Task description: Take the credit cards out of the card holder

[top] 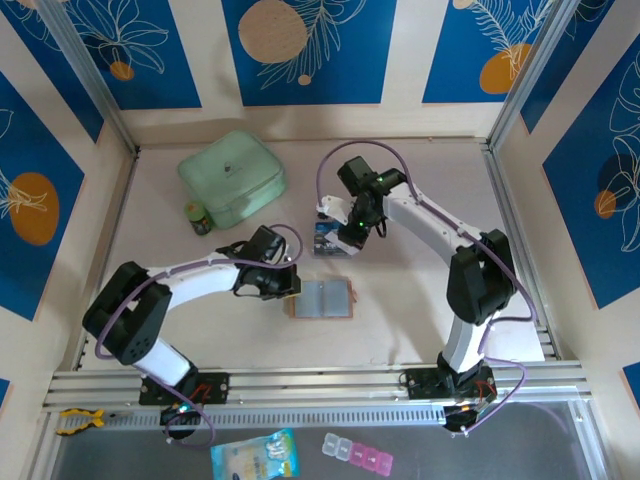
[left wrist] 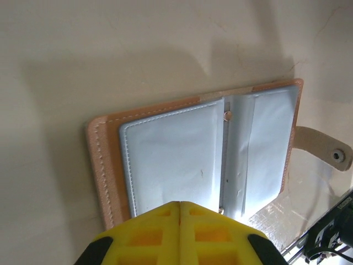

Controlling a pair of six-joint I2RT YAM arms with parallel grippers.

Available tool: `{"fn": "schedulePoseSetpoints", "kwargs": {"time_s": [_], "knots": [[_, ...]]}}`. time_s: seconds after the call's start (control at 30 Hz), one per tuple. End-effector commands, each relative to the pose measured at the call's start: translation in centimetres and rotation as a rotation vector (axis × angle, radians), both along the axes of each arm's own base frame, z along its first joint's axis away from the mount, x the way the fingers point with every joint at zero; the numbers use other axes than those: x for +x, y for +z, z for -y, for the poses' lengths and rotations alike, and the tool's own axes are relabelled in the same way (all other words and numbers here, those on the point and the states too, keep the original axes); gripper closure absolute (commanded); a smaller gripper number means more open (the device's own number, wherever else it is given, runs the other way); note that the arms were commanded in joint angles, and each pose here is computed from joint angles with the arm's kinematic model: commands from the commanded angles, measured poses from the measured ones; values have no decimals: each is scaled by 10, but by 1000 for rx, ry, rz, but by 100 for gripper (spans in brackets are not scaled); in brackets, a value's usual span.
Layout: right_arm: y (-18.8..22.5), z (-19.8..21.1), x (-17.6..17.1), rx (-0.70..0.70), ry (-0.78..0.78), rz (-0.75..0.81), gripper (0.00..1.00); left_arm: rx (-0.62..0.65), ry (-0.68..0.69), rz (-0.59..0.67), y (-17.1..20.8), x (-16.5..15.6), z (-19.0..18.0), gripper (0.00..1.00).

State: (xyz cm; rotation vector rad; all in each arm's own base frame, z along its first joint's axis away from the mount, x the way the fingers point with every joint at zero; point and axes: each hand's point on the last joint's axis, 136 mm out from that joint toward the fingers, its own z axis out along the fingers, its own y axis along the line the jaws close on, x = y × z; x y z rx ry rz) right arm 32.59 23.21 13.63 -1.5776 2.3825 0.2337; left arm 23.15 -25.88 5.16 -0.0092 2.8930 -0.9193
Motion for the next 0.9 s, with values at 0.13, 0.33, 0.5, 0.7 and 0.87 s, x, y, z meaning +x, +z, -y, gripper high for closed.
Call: {"fn": "schedulePoseSetpoints", "kwargs": {"time_s": [0.13, 0.33, 0.5, 0.7, 0.87], "knots": [[11, 0, 35, -62, 150, 46, 100, 33, 55, 48, 13, 5, -28, 93], [17, -8, 65, -56, 179, 68, 100, 40, 79, 52, 17, 2, -41, 94], [16, -13, 84, -48, 194, 82, 100, 40, 91, 51, 20, -1, -44, 94], [1, -14, 95, -51, 214, 67, 100, 55, 95, 42, 18, -2, -49, 94], [-10, -8, 101, -66, 188, 55, 93, 60, 98, 37, 17, -1, -51, 93]]}}
